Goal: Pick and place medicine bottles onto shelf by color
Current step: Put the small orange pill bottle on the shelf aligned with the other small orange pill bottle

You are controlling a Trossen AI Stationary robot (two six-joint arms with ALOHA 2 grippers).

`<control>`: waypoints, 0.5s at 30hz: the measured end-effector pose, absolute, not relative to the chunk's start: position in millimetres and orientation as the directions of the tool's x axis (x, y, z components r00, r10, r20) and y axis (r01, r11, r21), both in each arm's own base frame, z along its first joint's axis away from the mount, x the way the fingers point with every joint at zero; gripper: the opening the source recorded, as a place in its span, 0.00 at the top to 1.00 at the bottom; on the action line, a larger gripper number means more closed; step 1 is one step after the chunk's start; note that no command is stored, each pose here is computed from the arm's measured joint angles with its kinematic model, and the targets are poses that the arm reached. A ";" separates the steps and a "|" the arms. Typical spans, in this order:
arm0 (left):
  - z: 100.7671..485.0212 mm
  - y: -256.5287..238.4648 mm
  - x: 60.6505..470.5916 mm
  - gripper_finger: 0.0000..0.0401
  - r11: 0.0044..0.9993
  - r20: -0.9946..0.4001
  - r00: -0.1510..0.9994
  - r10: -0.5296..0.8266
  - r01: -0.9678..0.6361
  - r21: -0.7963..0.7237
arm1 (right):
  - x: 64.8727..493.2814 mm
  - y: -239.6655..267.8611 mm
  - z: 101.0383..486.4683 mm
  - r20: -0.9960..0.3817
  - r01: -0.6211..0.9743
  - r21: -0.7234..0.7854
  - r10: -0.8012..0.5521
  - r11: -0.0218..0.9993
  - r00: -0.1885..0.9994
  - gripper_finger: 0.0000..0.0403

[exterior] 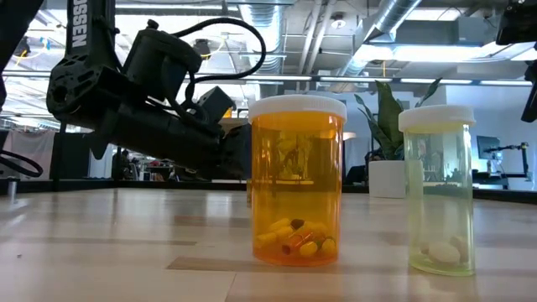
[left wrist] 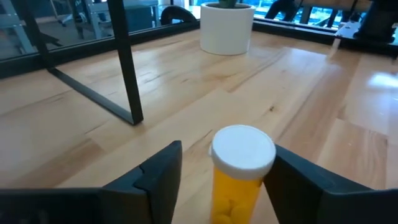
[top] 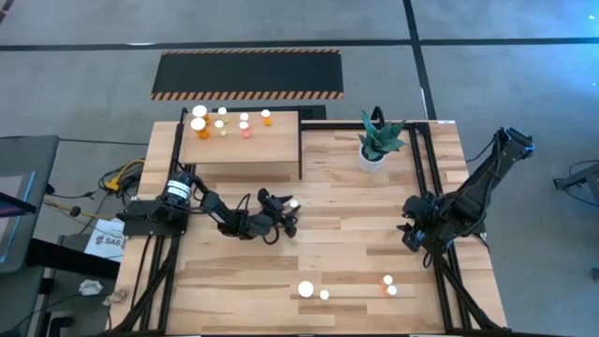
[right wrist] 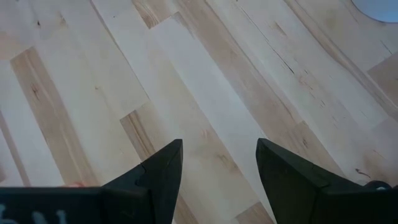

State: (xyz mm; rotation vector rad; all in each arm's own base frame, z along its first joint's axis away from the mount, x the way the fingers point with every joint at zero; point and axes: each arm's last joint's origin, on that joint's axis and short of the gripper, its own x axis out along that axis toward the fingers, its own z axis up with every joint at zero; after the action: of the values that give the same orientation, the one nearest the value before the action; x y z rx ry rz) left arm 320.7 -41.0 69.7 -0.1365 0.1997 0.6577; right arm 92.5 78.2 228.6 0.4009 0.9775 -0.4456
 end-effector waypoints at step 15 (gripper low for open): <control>71.5 -41.7 321.7 0.67 0.795 -0.218 0.791 0.572 -0.600 -0.087 | 92.4 78.2 228.6 -0.857 0.529 0.124 -0.179 0.839 0.483 0.44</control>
State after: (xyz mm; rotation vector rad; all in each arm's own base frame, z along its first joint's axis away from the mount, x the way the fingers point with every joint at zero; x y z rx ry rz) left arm 321.7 -41.7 71.5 -0.1547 0.1847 0.6333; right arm 92.4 78.2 228.6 0.4008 0.9776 -0.4453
